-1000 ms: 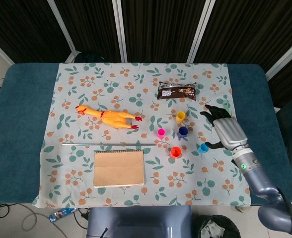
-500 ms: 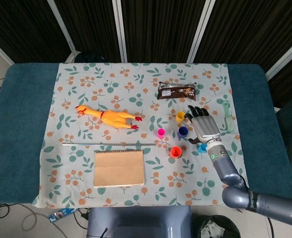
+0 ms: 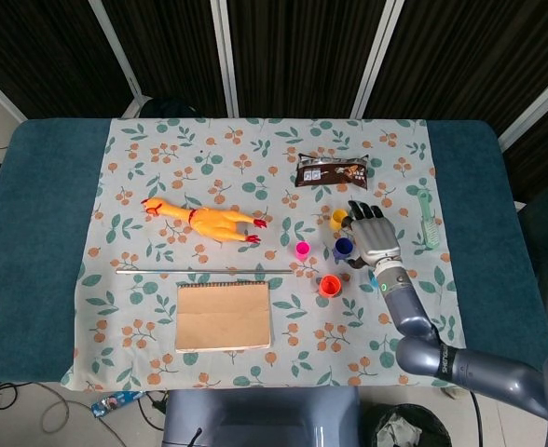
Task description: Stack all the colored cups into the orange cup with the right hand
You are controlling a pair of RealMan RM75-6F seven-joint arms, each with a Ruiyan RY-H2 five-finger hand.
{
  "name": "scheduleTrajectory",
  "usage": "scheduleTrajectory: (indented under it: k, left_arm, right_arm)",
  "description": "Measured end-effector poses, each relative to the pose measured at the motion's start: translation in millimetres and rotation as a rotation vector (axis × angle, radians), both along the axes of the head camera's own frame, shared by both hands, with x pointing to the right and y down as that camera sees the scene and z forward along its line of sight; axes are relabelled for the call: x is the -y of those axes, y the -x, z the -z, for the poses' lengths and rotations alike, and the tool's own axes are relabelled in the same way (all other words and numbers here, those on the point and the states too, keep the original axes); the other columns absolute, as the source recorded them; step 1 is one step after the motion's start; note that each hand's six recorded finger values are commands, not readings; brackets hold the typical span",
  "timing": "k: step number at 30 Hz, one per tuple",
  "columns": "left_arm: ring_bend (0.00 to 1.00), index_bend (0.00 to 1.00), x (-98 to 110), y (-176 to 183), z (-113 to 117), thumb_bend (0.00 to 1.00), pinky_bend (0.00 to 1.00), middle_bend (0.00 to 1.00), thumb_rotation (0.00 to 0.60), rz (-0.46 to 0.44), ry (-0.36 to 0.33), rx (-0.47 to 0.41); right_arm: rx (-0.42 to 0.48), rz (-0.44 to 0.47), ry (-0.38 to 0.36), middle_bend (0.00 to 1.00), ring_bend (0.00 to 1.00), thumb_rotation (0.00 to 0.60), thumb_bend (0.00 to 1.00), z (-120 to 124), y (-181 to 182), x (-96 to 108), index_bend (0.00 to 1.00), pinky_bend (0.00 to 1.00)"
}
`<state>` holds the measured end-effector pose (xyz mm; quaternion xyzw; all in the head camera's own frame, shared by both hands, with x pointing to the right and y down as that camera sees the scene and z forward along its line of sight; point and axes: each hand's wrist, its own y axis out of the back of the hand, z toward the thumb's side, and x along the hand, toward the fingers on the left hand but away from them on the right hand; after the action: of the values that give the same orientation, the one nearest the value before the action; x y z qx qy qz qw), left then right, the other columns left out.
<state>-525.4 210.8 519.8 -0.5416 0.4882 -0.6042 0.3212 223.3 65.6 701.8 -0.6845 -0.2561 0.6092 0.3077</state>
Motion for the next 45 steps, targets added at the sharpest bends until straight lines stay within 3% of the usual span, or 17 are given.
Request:
scheduleTrajectory:
  k: [8,20,31,37,45]
  left_arm:
    - [0.00,0.13,0,0,0,0.25,0.00,0.03,0.600,0.001,0.001,0.003]
    - [0.00,0.13,1,0,0,0.25,0.00,0.03,0.600,0.010,-0.003,0.005]
    - [0.00,0.13,1,0,0,0.25,0.00,0.03,0.600,0.015,-0.003,0.002]
    - [0.00,0.13,1,0,0,0.25,0.00,0.03,0.600,0.018,-0.003,0.002]
    - [0.00,0.13,1,-1,-1,0.25,0.00,0.03,0.600,0.017,0.002,0.002]
  right_arm:
    - [0.001,-0.011,0.018,0.00,0.03,0.600,0.33,-14,-1,-3,0.40,0.09]
    - [0.018,-0.004,-0.003,0.00,0.03,0.600,0.36,-21,3,-1,0.42,0.09]
    - [0.035,-0.011,-0.008,0.00,0.05,0.600,0.42,-20,6,0,0.54,0.10]
    - [0.049,-0.015,-0.025,0.00,0.05,0.600,0.42,-13,7,4,0.55,0.10]
    - [0.086,0.010,-0.059,0.00,0.05,0.600,0.42,21,7,4,0.55,0.10]
